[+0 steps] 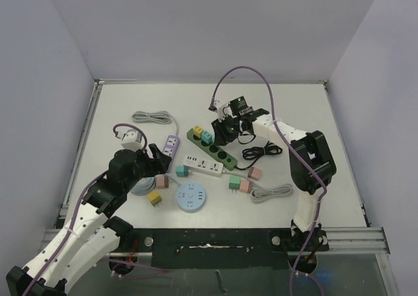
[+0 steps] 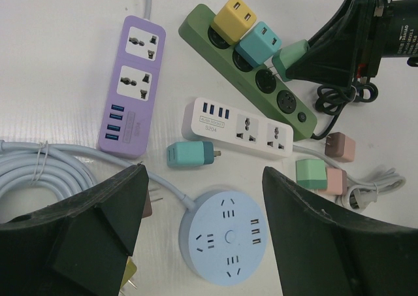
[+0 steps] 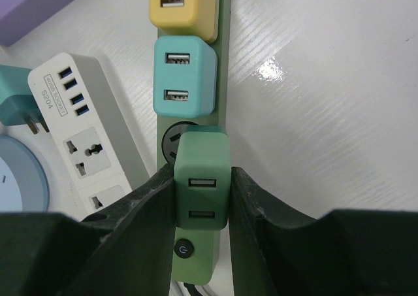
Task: Insert the plug
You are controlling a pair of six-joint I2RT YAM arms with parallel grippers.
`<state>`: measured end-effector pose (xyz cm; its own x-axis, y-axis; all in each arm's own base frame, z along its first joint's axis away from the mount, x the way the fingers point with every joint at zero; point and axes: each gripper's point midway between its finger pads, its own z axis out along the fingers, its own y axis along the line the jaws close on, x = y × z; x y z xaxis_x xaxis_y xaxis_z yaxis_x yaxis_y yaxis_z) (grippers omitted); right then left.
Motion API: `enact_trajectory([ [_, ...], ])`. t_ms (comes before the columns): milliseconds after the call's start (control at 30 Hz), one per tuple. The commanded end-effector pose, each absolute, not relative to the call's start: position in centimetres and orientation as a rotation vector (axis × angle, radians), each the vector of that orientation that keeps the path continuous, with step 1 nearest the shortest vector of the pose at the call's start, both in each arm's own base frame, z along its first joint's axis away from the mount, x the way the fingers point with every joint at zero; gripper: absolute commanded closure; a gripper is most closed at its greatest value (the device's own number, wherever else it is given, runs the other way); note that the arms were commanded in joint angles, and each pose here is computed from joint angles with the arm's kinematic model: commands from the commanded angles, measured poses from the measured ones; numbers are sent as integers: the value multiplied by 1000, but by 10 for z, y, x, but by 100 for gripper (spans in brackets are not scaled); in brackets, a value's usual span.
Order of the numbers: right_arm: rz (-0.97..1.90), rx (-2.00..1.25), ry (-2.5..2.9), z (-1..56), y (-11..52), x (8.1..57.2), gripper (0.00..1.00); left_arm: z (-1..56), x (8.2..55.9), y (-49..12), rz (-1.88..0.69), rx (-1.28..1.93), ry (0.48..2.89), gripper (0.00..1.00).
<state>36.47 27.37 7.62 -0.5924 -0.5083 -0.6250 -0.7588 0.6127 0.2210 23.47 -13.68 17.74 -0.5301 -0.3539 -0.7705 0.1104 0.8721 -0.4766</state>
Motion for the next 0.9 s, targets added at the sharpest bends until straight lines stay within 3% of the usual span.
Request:
enact_trajectory([
  [0,669,-1051,2333,84,279,360,100,200,241,-143,-627,-140,1983,30],
  [467,621,-1065,2430,72,274,359,100,197,241,-141,-623,-148,1984,30],
  [867,411,-1064,2473,45,263,368,100,196,239,-141,-631,-153,1984,30],
])
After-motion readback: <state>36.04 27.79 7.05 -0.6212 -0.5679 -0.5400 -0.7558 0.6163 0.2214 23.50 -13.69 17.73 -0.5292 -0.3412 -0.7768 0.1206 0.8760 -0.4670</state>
